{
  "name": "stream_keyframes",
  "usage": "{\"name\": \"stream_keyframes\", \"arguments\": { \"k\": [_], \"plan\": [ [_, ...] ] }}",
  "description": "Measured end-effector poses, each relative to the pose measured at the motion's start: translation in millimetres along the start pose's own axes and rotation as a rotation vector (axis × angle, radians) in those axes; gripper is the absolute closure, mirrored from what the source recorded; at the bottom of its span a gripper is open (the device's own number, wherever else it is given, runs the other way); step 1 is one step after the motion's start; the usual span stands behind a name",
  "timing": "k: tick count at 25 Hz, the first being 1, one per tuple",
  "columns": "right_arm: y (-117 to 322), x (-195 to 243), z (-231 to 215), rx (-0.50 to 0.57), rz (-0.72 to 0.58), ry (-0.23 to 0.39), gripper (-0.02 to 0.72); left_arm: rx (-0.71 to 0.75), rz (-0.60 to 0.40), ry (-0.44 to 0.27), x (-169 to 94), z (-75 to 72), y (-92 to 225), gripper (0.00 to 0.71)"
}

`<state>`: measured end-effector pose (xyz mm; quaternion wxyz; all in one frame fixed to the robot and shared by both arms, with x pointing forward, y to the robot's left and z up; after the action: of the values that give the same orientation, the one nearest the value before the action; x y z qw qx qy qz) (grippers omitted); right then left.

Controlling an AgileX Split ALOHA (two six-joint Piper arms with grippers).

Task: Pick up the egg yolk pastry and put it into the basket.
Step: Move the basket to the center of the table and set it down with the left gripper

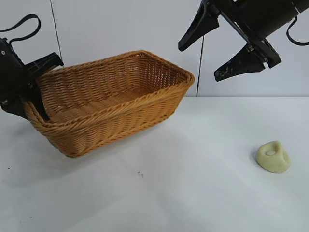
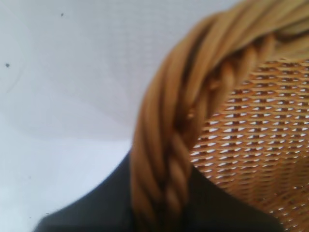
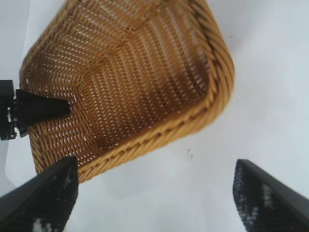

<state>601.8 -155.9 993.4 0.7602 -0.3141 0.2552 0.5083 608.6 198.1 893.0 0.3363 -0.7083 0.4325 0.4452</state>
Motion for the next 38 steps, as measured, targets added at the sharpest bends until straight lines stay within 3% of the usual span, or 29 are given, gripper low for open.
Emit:
{"name": "stream_keyframes", "arguments": {
  "k": [9,16,28,33,35,37,38],
  "plan": [
    [1.6,0.0,0.1,-0.001,0.010,0.000,0.080,0.324,0.183,0.007,25.4,-29.4,-18.4,0.614],
    [1.6,0.0,0.1,-0.001,0.010,0.000,0.080,0.419,0.195,0.017,30.6,-41.8,-14.3,0.614],
    [1.4,0.0,0.1,-0.001,0.009,0.000,0.080,0.437,0.208,0.004,70.0,-32.4,-15.2,0.614],
    [0.5,0.0,-0.1,-0.001,0.003,0.000,0.080,0.443,0.205,0.006,70.2,-33.7,-15.0,0.614],
    [0.3,0.0,-0.1,-0.001,0.002,0.001,0.080,0.444,0.205,0.007,70.2,-33.7,-15.0,0.578],
    [0.3,0.0,-0.1,-0.001,0.002,0.001,0.080,0.443,0.210,0.008,70.1,-33.8,-14.3,0.458],
    [0.3,0.0,-0.1,-0.001,0.002,0.001,0.080,0.443,0.211,0.008,70.1,-33.8,-14.1,0.361]
  ]
}}
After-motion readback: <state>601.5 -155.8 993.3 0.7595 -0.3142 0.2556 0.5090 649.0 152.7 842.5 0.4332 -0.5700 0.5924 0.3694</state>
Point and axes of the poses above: a point on each arm's last joint axis where the gripper is mounted, x pointing out along that axis toward the gripper, z along the wrist's bending axis when the last joint is at zero, y = z × x, the point moved 6 cm from there along x, pointing out along that axis toward the gripper, and after that the axes turned 11 degrees about x, right-handed, at the moved point
